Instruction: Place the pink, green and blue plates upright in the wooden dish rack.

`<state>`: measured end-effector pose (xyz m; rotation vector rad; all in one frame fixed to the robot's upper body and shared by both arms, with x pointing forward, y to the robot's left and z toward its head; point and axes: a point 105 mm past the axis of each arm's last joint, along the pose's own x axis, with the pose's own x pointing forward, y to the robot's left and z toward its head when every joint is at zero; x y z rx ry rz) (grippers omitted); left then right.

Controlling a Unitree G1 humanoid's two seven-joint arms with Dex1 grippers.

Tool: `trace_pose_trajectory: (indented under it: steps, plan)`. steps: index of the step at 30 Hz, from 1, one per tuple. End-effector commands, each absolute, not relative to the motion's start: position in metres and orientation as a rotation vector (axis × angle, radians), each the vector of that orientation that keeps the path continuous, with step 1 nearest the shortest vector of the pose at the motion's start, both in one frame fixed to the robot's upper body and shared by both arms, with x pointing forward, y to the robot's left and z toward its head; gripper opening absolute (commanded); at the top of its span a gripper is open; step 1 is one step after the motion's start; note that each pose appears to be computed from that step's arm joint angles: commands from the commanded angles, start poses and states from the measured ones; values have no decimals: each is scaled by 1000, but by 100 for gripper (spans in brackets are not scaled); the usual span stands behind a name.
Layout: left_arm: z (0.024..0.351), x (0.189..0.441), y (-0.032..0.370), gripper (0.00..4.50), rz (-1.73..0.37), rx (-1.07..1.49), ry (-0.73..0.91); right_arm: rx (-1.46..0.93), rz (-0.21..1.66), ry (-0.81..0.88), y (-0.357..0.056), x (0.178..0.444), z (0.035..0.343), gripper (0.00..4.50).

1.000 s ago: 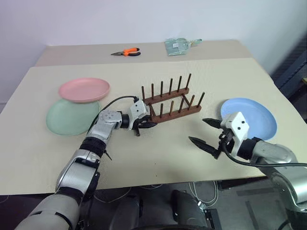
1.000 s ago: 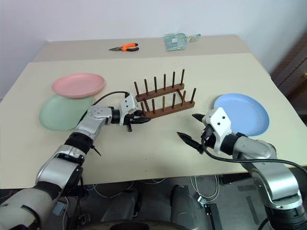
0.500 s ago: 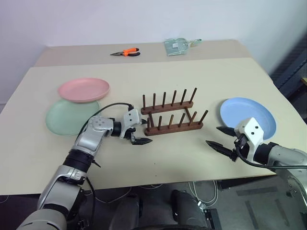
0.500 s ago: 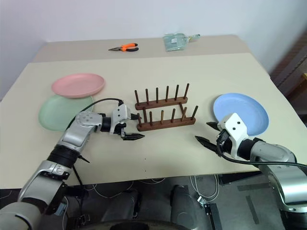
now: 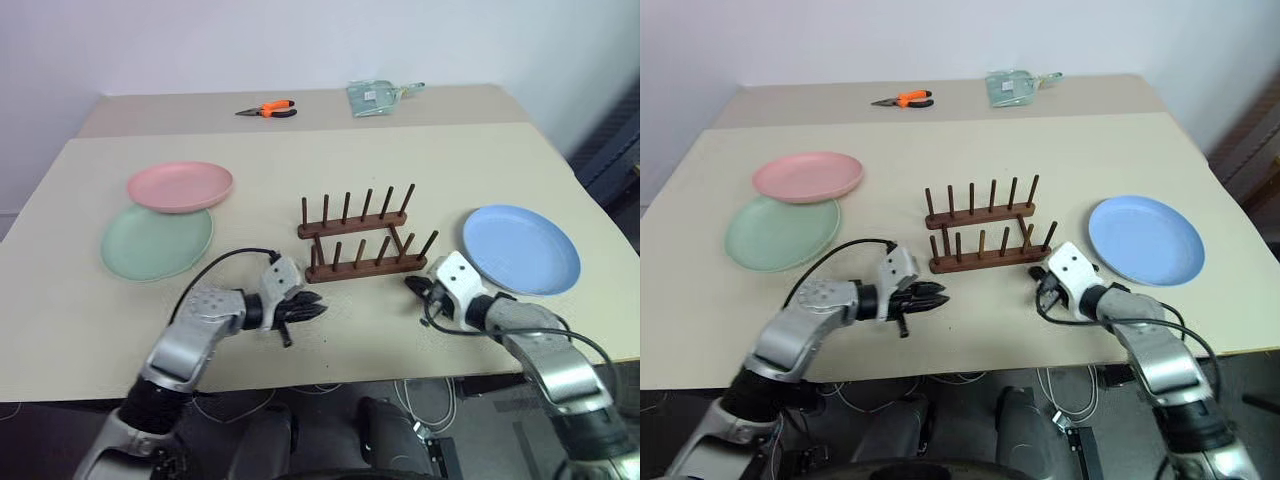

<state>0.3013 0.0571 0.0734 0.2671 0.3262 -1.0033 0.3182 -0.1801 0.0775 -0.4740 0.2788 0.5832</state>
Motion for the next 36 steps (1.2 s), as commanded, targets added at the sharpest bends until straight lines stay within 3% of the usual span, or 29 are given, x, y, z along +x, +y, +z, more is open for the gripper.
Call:
trace_pose_trajectory:
  steps: [1,5,10,13,14,18,21,22,25,29,36]
  plan:
    - [62,340,78,94,-719,307,360,-514,497,218,-183,345,86,0]
    - [62,358,85,94,-626,311,346,-514,447,185,-183,370,90,0]
    - [65,361,89,94,-643,334,320,-501,487,151,-174,379,96,0]
    - [71,362,104,89,-594,305,313,-474,554,140,-171,369,103,71]
    - [74,359,107,89,-606,297,308,-475,584,127,-169,364,106,117]
    - [117,333,129,221,-721,200,176,-461,730,49,-150,336,129,316]
    - [156,349,192,368,-468,112,74,-464,769,37,-144,325,136,450]
    - [168,356,213,413,-366,87,47,-468,776,41,-143,323,135,450]
    - [201,371,264,413,-64,44,-3,-478,790,69,-141,321,125,450]
    - [230,372,296,413,141,-137,-70,-514,820,86,-138,319,117,450]
    - [191,359,340,413,399,-437,95,-518,801,70,-139,326,121,450]
